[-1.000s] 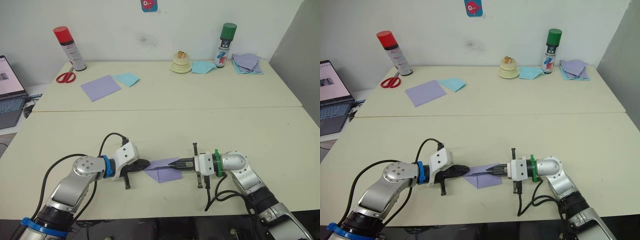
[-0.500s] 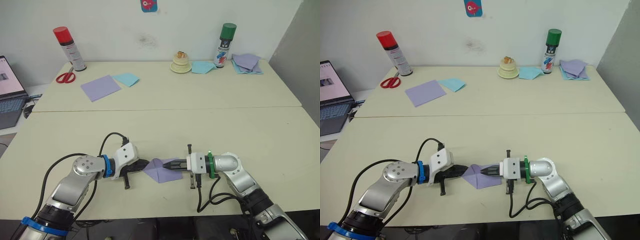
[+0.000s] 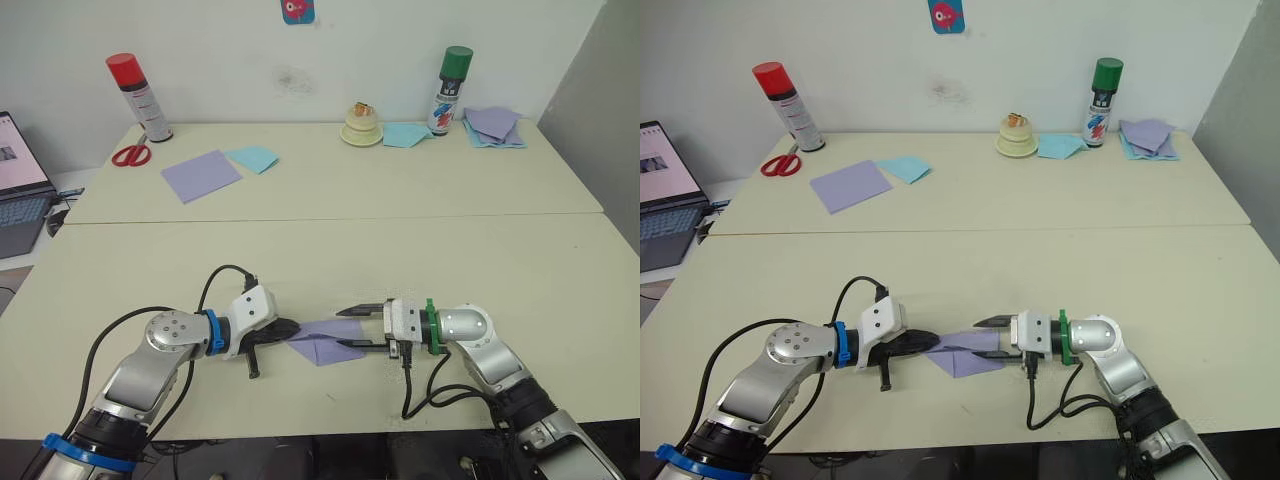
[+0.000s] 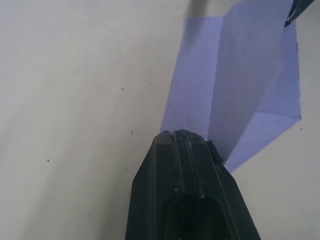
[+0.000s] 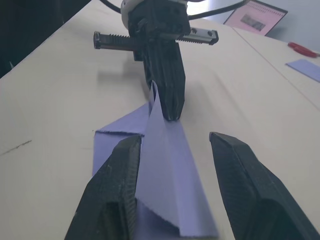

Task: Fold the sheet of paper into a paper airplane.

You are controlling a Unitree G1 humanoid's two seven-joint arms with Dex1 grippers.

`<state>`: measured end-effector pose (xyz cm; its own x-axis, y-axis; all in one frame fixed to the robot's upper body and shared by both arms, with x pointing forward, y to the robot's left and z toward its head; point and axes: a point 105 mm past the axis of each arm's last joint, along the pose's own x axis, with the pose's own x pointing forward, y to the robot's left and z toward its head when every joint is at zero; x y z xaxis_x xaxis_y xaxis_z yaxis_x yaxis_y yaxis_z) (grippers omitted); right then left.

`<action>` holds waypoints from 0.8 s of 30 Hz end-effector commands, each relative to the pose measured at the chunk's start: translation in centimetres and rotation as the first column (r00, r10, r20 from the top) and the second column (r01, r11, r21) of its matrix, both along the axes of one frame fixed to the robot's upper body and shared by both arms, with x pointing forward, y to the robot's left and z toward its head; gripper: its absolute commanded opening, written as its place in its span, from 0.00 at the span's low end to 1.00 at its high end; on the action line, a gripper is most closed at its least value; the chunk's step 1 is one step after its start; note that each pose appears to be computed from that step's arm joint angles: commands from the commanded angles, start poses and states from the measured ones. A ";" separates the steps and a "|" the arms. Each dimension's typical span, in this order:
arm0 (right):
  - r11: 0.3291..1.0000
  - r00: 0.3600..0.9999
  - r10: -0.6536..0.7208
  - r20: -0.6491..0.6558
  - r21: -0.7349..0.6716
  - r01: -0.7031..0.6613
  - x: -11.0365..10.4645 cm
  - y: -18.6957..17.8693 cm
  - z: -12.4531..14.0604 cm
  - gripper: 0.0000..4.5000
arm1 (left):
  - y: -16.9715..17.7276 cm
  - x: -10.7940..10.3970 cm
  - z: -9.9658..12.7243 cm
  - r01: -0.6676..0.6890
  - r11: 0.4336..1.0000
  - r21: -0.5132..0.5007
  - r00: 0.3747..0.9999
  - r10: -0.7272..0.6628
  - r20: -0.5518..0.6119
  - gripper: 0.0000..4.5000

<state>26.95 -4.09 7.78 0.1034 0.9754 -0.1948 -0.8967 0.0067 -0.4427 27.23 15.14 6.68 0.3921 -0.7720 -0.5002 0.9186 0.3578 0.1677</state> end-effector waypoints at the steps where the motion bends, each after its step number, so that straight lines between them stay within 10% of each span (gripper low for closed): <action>1: 1.000 0.999 -0.012 0.048 0.026 0.010 0.4 0.9 0.5 0.52 | 0.4 -0.4 -1.1 0.004 1.000 0.028 0.999 -0.002 -0.045 0.00; 8: 0.999 0.998 0.020 0.054 0.046 -0.022 0.2 2.0 0.2 0.52 | 0.4 -0.4 -1.0 0.004 1.000 0.031 0.999 -0.003 -0.043 0.00; 16: 0.996 0.996 0.077 0.032 0.042 -0.079 -0.4 2.0 0.3 0.01 | 0.4 -0.3 -1.0 0.001 1.000 0.031 0.999 0.000 -0.040 0.00; 24: 0.998 1.000 0.002 0.007 0.070 -0.002 1.0 2.1 1.1 0.01 | 0.6 -0.3 -1.1 0.005 0.999 0.037 1.000 -0.004 -0.028 0.00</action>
<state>27.37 -2.37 7.41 0.0750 0.9820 -0.1733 -0.9067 -0.0052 -0.4218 27.30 15.24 6.68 0.3881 -0.7752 -0.4984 0.9206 0.3510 0.1709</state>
